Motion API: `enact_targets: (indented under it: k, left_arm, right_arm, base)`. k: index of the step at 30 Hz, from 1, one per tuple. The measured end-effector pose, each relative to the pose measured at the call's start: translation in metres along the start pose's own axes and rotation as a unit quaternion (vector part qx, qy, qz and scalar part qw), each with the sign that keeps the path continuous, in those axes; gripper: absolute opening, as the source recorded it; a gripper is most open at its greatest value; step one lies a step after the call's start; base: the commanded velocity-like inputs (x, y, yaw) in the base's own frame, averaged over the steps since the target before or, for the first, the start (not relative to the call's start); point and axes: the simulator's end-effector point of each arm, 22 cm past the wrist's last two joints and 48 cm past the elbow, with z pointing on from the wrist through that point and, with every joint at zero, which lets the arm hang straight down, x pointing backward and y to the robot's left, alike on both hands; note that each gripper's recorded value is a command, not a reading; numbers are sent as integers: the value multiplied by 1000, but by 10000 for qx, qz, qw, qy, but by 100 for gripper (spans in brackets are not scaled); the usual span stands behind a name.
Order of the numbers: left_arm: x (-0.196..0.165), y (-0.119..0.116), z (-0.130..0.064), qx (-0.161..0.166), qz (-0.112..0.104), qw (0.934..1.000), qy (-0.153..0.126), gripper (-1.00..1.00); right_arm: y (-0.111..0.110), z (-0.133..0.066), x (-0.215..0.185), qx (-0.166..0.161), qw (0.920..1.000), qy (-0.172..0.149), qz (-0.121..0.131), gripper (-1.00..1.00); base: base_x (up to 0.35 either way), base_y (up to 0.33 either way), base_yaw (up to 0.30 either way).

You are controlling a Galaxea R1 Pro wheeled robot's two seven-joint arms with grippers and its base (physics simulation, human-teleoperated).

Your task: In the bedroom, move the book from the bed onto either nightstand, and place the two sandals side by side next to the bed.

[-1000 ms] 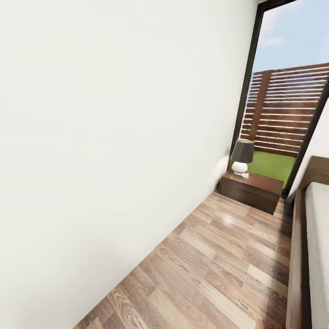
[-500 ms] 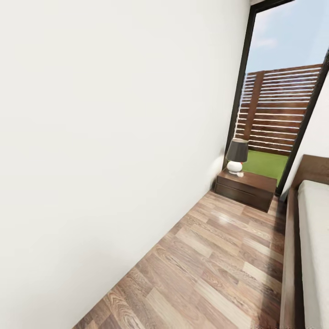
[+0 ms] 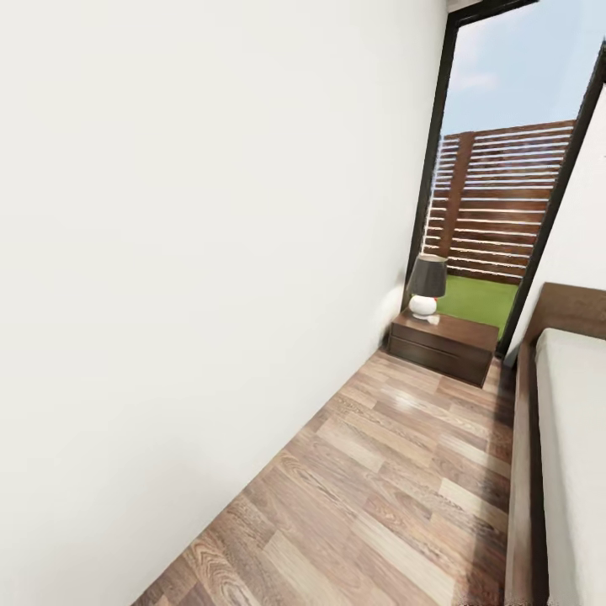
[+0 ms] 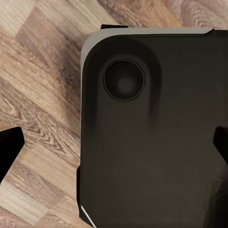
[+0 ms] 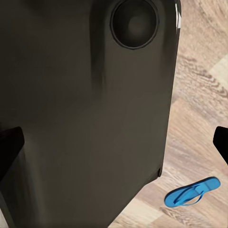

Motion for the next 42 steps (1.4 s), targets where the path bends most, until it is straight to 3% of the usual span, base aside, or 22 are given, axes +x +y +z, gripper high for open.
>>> enact_targets:
  k: [42]
  left_arm:
    - [0, 0, 0, 0, -1, 10000, 0, 100]
  right_arm:
    - [0, 0, 1, 0, 10000, 8, 1, 100]
  base:
    - [0, 0, -86]
